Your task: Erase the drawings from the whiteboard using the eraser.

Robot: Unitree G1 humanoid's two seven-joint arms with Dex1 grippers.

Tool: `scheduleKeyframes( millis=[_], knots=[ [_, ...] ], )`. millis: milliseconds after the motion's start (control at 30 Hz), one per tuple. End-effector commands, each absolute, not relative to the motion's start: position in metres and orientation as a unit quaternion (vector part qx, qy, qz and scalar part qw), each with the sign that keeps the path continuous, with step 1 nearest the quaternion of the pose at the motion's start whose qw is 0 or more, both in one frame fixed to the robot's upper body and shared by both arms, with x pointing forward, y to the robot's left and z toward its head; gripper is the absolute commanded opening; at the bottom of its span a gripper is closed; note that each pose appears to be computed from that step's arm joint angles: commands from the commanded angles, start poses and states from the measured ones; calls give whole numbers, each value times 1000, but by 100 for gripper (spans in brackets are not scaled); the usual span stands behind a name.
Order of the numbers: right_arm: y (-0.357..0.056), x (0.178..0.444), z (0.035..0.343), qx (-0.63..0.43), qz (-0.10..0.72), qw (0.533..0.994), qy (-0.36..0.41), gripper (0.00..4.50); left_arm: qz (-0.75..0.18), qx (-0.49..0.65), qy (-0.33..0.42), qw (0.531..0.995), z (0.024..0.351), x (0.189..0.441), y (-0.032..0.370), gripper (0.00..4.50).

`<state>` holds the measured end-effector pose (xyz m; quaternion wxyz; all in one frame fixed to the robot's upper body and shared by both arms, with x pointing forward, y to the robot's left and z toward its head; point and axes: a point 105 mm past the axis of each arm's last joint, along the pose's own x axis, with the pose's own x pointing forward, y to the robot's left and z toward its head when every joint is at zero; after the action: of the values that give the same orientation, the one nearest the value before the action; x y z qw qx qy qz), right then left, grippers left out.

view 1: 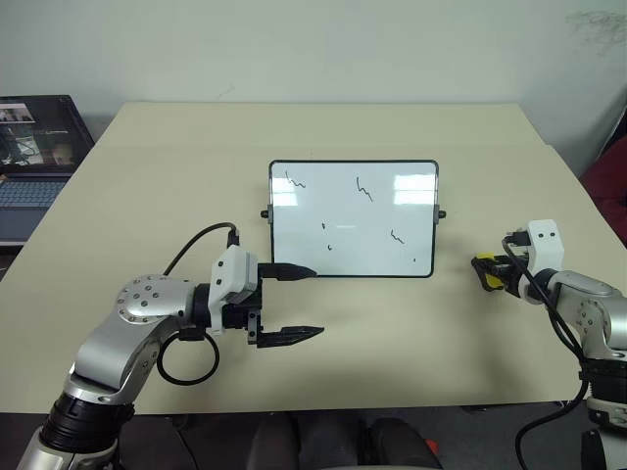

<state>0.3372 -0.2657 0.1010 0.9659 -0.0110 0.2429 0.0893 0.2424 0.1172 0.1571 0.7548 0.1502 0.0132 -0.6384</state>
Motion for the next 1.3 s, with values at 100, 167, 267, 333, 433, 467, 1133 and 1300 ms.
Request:
scheduleKeyframes(
  millis=[100,167,267,333,433,467,1133,1300],
  knots=[
    [-264,338,107,-17,96,968,230,106,-639,159,1,753,160,241,118,450],
    [-263,337,117,-24,98,972,214,104,-632,160,0,758,160,242,120,450],
    [-255,327,147,-53,118,977,172,104,-597,163,-7,785,163,250,129,450],
    [-246,319,159,-65,133,977,153,103,-568,160,-17,807,167,255,133,450],
    [-232,311,163,-86,148,976,137,101,-529,152,-40,834,175,259,134,450],
    [-226,309,164,-93,151,976,129,101,-509,150,-51,846,179,262,135,450],
    [-138,306,211,-135,295,946,14,100,-317,136,-63,937,204,295,180,450],
    [-101,314,235,-161,339,926,-35,100,-297,135,-65,943,210,304,187,450]
  ],
)
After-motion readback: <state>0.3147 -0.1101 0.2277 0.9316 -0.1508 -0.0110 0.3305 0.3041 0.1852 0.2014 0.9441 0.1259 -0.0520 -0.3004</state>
